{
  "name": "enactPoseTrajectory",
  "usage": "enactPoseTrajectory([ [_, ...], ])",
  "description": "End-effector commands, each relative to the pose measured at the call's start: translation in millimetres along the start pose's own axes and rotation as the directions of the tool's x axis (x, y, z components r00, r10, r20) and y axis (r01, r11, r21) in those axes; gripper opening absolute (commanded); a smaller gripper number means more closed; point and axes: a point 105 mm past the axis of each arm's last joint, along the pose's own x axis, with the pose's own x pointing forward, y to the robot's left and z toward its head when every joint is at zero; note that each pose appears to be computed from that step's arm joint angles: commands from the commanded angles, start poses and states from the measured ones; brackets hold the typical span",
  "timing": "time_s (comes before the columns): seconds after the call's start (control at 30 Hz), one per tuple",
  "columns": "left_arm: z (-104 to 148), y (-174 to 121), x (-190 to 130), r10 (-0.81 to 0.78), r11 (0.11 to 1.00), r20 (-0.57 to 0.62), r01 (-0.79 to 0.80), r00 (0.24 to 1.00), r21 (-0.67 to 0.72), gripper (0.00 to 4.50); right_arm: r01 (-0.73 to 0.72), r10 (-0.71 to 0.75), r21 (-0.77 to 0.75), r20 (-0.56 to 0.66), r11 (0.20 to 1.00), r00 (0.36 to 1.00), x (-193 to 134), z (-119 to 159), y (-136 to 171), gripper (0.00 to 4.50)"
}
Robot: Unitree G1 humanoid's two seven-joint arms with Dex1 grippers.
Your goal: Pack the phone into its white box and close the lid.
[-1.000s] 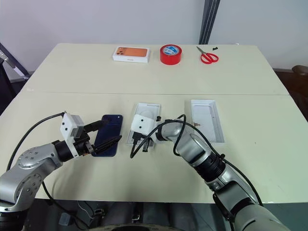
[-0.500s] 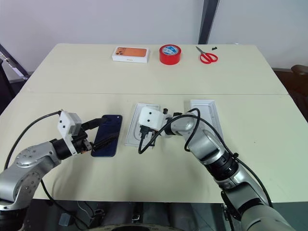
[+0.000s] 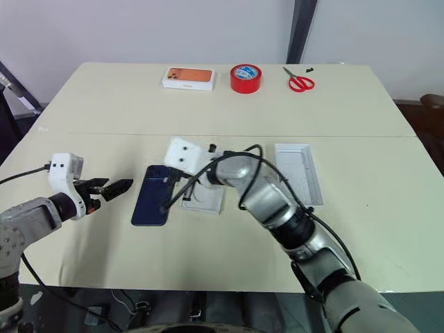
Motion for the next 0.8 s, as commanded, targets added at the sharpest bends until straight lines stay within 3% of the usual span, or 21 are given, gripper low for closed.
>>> enactPoseTrajectory([
  [0.03, -6.0, -0.3, -6.3, -0.011, 0.998, -0.079, 0.006, 0.997, -0.056, 4.42, -0.009, 0.005, -0.053, -0.077, 0.999, 0.997, 13.9, 0.2, 1.3, 0.02],
  [0.37, -16.3, -18.7, -1.1, -0.123, 0.983, -0.175, 0.095, 0.977, -0.159, 4.42, -0.058, 0.027, -0.117, -0.250, 0.991, 0.968, 29.4, -19.5, 4.1, 0.02],
  [0.53, -20.5, -28.3, 7.2, -0.166, 0.973, -0.199, 0.128, 0.966, -0.193, 4.42, -0.139, 0.059, -0.225, -0.328, 0.964, 0.943, 35.4, -29.4, 12.7, 0.02],
  [0.8, -26.8, -36.7, 11.9, -0.198, 0.964, -0.212, 0.151, 0.957, -0.219, 4.42, -0.196, 0.071, -0.331, -0.353, 0.923, 0.933, 46.7, -25.5, 17.6, 0.02],
])
